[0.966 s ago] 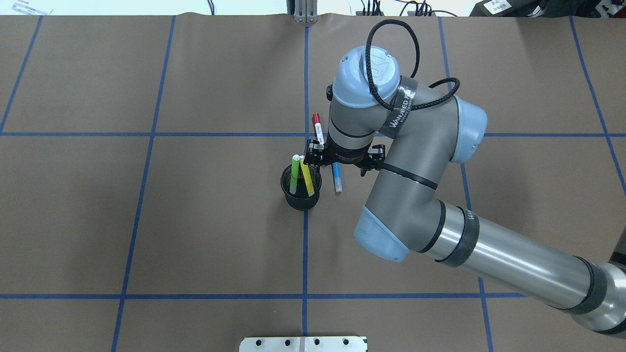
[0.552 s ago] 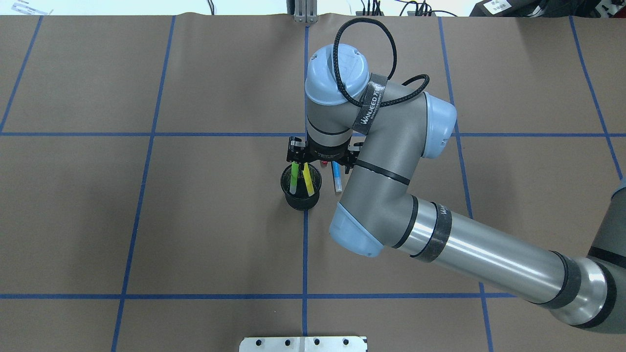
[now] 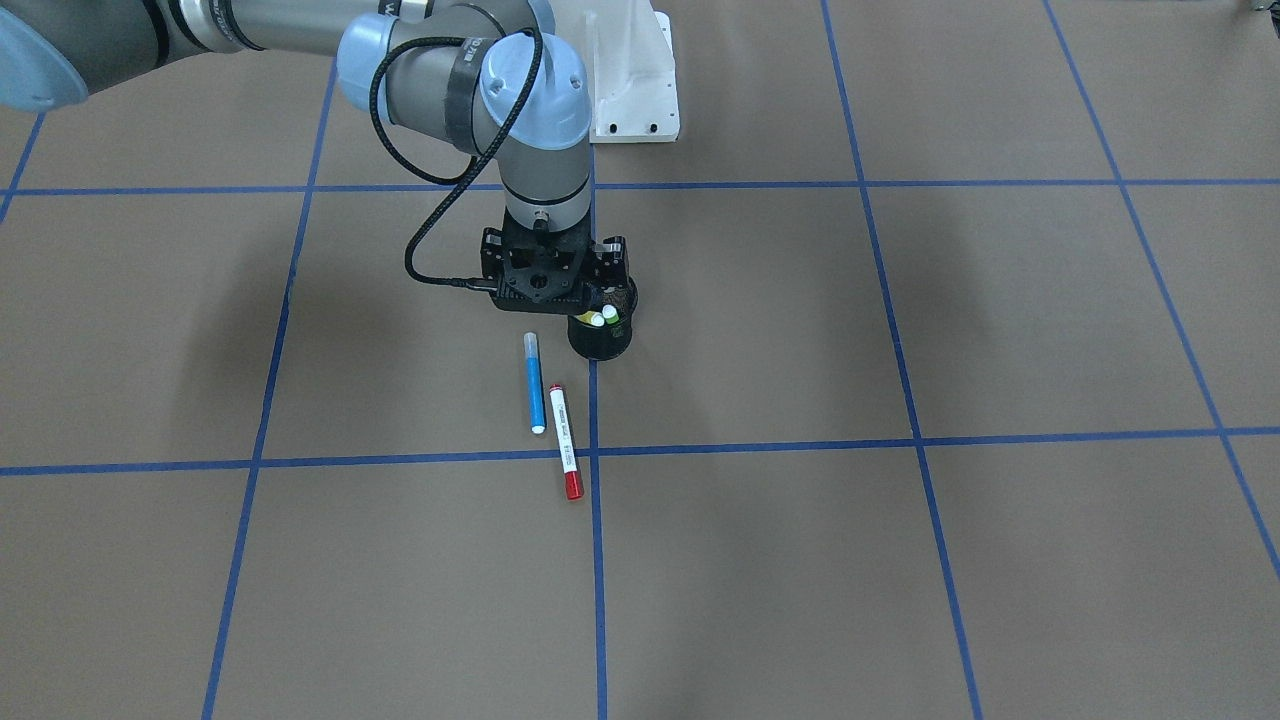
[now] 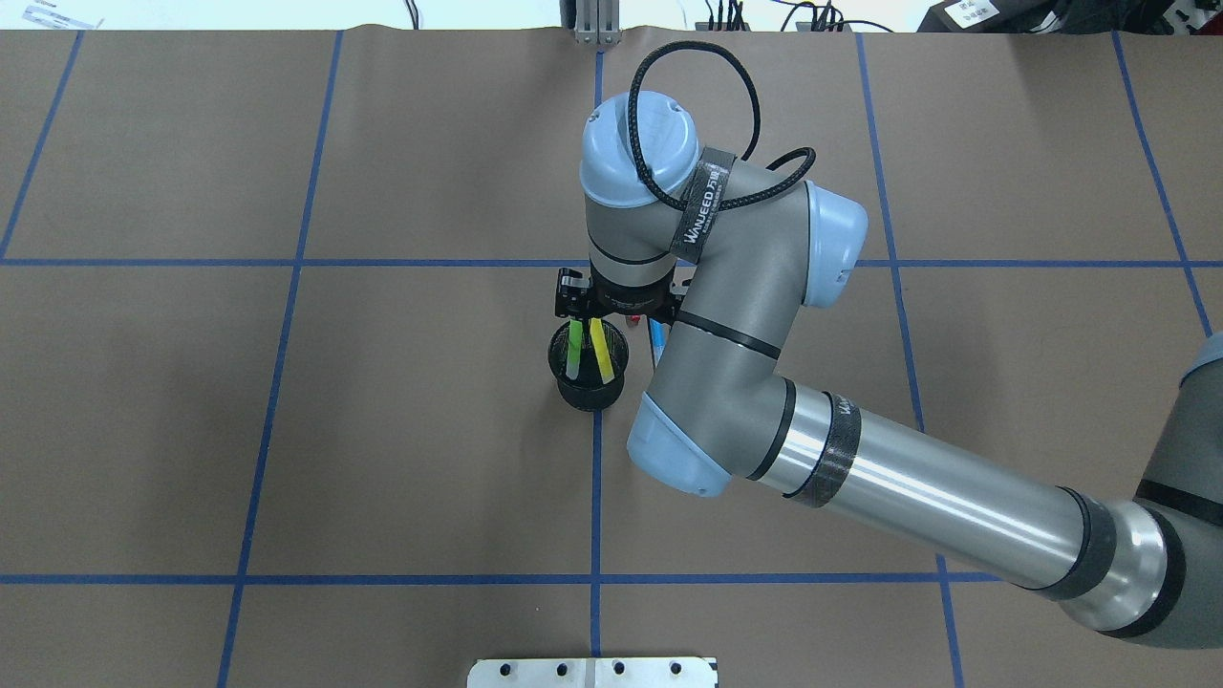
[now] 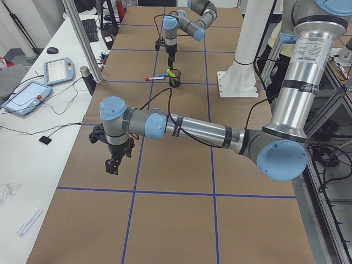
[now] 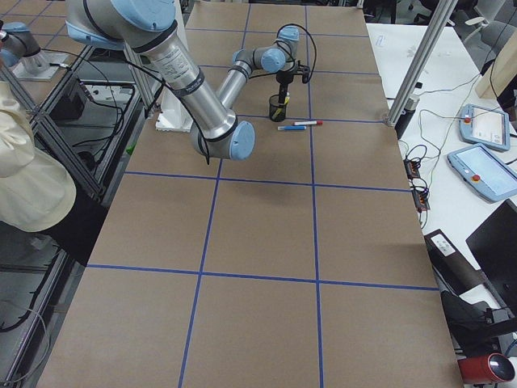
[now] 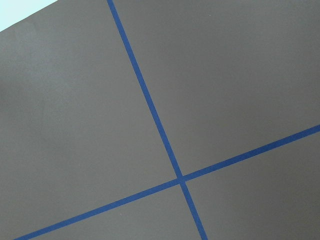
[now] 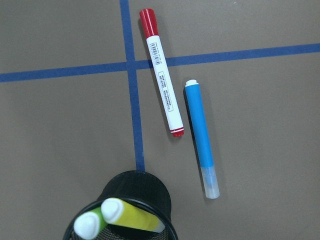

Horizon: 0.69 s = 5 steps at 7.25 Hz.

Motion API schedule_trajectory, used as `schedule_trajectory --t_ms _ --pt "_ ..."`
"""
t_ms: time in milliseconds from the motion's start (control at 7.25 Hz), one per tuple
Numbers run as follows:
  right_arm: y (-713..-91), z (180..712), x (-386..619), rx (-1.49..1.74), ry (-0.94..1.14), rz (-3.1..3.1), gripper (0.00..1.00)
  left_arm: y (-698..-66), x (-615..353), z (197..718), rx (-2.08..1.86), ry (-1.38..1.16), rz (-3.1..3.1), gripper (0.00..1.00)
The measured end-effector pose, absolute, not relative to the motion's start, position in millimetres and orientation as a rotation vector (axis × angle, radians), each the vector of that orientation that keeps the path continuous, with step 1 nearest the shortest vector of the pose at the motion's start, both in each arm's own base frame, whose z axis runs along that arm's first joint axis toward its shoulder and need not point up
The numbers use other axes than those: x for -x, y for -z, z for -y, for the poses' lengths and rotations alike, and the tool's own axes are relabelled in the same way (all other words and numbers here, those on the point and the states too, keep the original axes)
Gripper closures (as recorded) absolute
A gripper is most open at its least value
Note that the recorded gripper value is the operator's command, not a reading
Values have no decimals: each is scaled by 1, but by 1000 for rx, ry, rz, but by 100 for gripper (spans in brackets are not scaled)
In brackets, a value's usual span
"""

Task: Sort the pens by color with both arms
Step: 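Lower the right gripper toward the yellow highlighter in the cup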

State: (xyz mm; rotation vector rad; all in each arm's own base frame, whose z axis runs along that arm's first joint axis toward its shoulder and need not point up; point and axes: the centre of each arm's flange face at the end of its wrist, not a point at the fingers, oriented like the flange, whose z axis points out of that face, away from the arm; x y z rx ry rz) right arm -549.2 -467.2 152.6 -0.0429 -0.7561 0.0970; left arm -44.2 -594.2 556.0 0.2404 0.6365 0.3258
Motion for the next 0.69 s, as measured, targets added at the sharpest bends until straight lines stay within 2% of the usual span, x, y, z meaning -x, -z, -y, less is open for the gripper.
schedule_trajectory --t_ms 690 --pt "-148 475 557 31 -90 743 1 -557 45 594 -239 -324 -637 1"
